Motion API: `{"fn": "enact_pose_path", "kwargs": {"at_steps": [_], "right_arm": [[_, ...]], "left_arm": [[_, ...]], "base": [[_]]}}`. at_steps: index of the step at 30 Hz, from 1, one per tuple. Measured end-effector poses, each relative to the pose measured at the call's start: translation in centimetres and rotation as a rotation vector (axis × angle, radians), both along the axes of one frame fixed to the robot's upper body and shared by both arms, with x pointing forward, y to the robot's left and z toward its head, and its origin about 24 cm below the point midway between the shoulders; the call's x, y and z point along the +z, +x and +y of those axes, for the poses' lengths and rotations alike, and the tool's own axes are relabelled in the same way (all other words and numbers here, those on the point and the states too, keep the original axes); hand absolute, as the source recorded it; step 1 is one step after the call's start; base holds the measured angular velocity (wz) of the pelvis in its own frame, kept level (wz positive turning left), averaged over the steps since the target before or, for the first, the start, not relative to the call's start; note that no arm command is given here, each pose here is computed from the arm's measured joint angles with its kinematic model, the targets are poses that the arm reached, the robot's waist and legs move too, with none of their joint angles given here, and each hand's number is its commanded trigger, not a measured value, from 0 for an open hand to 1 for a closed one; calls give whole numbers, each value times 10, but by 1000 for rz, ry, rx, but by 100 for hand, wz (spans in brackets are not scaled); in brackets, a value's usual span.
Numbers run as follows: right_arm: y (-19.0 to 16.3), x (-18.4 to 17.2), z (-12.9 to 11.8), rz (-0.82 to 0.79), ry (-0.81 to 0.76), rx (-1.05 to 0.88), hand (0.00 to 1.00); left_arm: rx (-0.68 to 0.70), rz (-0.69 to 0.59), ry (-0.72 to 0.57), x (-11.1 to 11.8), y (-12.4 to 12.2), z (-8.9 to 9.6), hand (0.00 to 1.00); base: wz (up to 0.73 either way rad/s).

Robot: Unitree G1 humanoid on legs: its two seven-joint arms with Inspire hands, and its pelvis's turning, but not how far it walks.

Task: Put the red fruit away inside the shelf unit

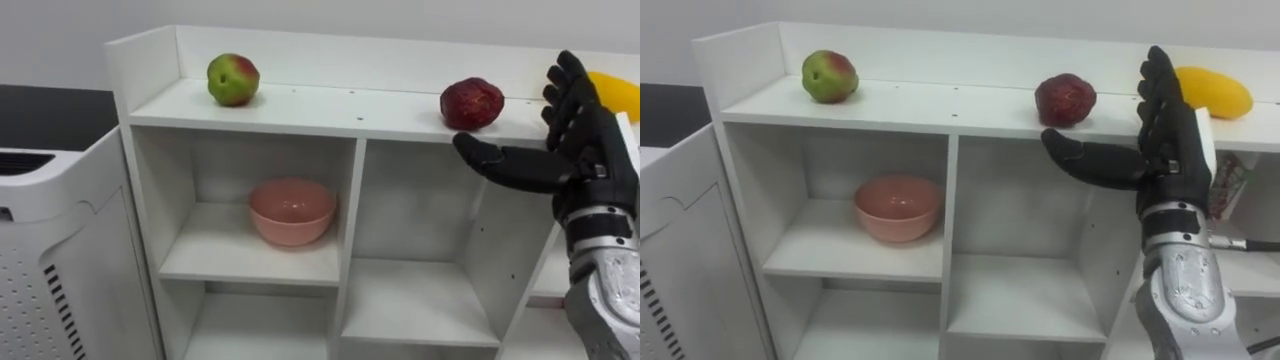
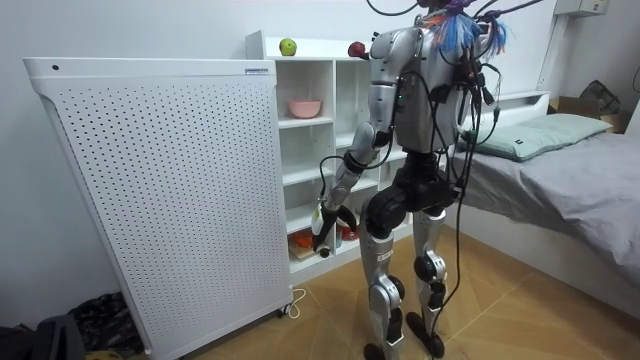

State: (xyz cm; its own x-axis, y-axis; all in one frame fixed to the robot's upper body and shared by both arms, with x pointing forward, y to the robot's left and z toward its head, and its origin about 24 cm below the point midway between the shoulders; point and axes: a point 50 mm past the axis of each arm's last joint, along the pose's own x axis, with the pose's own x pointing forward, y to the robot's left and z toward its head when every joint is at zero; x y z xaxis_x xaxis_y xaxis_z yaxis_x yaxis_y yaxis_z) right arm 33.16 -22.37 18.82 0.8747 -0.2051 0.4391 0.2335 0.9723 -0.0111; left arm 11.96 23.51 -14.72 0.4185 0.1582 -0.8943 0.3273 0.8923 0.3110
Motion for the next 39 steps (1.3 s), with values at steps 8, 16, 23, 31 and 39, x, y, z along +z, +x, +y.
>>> {"fn": "enact_pose_path", "kwargs": {"at_steps": [8,16,23,31,39], "right_arm": [[3,5,-2,11,-32,6,0],[9,11,-1,17,-48,-3,0],[12,14,1,23,-67,0,0],[20,19,10,36,-103,40,0],[22,22,13,78,-196,91,100]], "left_arm": [[-11,2,-20,3,10,1,0],[-24,5,-29,5,13,3,0],[-25,4,-27,6,15,5,0],[-50,5,-38,8,21,3,0],[-41,19,-36,8,21,4,0]], "base": [[0],[0],[0],[0],[0]]}}
